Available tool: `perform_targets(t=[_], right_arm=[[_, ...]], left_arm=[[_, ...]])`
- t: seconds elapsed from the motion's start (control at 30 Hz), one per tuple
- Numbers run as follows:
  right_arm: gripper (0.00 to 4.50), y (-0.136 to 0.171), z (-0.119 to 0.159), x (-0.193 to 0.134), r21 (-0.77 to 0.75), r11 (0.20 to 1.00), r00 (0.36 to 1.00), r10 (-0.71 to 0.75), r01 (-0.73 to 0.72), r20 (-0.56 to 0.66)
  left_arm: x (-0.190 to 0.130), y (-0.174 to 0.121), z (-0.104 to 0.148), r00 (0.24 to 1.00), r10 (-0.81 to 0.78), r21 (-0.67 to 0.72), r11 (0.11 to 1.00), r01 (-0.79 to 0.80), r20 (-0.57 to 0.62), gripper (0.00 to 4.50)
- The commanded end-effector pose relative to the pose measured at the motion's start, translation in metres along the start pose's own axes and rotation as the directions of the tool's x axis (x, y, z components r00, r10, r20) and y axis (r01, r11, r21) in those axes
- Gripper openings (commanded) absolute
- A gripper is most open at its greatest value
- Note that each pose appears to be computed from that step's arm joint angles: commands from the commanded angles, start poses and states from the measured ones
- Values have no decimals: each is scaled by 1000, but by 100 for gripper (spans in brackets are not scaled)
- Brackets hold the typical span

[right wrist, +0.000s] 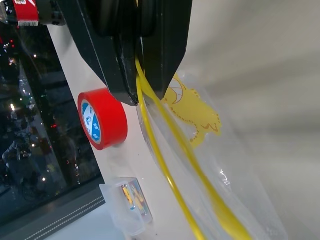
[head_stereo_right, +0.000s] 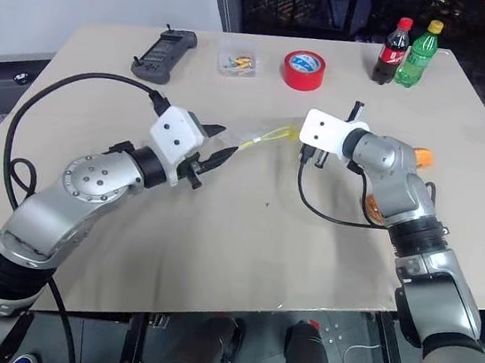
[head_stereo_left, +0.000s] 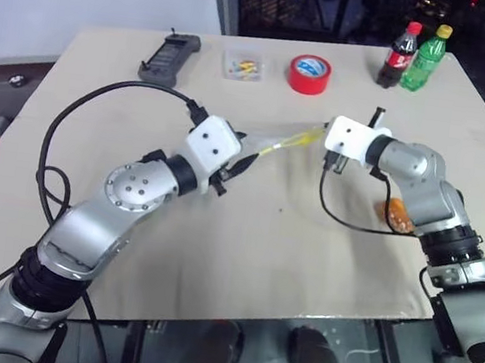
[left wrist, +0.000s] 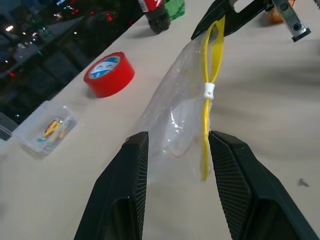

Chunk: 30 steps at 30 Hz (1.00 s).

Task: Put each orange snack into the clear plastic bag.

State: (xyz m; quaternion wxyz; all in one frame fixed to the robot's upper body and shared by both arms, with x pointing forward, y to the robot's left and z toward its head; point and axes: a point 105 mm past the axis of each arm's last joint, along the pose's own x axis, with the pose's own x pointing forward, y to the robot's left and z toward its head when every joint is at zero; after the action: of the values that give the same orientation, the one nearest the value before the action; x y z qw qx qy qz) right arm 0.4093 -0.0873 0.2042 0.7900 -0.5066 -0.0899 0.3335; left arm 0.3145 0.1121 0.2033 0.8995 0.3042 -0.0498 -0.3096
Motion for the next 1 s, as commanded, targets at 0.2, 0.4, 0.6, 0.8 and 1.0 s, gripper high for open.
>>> perform_targets(t=[0.2, 0.4, 0.6, 0.8, 1.0], right_arm=[[0, -15, 25, -3, -37, 998, 997, -50, 53, 58], [0, -11, 27, -5, -33, 999, 998, -28, 30, 56], [170, -16, 24, -13, 46, 995, 995, -90, 88, 36], [111, -8, 15, -47, 240, 970, 999, -48, 44, 14], [5, 3, 43, -53, 555, 830, 991, -19, -57, 130]], left_arm=[[9, 0, 8, 999, 8, 44, 999, -9, 41, 151], [16, -5, 3, 1000, -9, 59, 998, 7, 30, 3], [20, 1, 1, 998, 24, 96, 995, -29, 50, 0], [19, 6, -6, 998, 33, 145, 989, -41, 51, 0], [17, 6, -6, 998, 26, 161, 986, -35, 56, 0]])
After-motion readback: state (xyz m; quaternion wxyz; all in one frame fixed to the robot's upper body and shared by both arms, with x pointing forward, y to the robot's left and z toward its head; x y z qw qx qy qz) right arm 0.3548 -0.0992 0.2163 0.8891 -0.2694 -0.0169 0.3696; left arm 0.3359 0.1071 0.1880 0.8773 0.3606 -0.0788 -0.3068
